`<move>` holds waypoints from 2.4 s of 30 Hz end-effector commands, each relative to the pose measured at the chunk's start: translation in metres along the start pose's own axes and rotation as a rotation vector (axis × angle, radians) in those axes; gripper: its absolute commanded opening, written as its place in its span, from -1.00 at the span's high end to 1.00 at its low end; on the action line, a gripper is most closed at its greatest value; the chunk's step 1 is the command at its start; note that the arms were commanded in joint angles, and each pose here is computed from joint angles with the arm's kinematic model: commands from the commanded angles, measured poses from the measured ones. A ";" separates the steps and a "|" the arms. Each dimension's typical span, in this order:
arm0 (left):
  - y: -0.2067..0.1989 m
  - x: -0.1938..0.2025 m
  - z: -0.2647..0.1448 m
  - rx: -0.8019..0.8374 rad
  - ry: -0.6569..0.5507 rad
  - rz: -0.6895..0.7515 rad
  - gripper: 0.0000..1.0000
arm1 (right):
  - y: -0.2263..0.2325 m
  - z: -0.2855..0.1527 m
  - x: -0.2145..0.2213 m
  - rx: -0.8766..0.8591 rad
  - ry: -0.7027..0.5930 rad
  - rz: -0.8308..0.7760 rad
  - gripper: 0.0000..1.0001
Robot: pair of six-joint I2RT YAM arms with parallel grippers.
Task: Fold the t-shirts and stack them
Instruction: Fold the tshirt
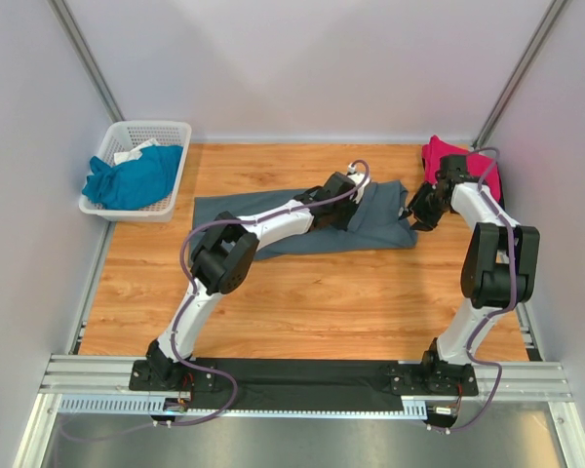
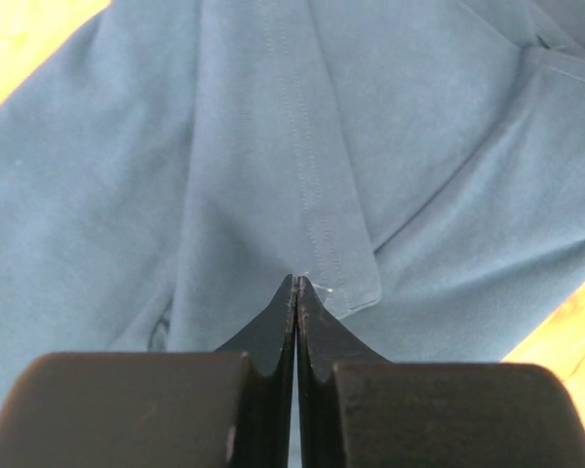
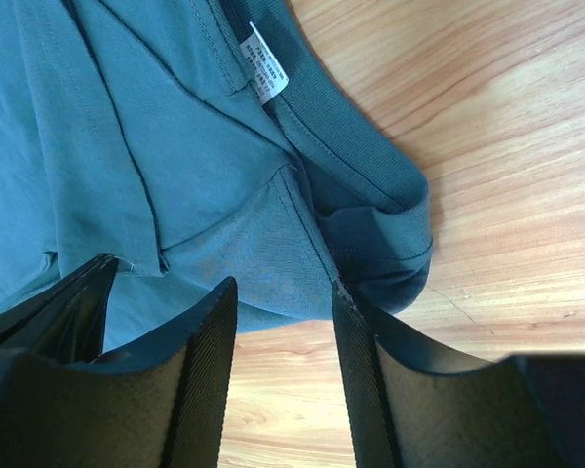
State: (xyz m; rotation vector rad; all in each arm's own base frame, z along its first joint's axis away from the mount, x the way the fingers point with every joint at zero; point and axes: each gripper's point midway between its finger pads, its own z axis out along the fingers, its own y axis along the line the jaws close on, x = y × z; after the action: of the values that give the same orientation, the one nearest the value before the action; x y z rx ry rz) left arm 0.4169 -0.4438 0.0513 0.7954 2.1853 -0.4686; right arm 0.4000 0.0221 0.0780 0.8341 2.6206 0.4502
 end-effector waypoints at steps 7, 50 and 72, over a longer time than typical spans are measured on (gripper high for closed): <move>0.026 -0.087 -0.070 -0.081 -0.123 -0.129 0.42 | 0.017 -0.014 -0.018 -0.005 -0.062 -0.068 0.10; 0.068 0.215 -0.182 -0.470 0.636 -0.463 -0.49 | 0.132 0.147 -0.011 0.089 -0.070 -0.114 -0.80; -0.049 0.177 -0.203 -0.322 0.745 -0.308 -0.40 | 0.252 0.182 -0.008 -0.197 -0.154 -0.191 -0.97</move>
State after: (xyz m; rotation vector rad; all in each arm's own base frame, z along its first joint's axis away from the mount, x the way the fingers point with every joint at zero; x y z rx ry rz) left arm 0.2184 -0.3262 0.0273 0.5020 2.8679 -0.0334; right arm 0.5954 0.2598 0.0494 0.4882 2.4362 0.6235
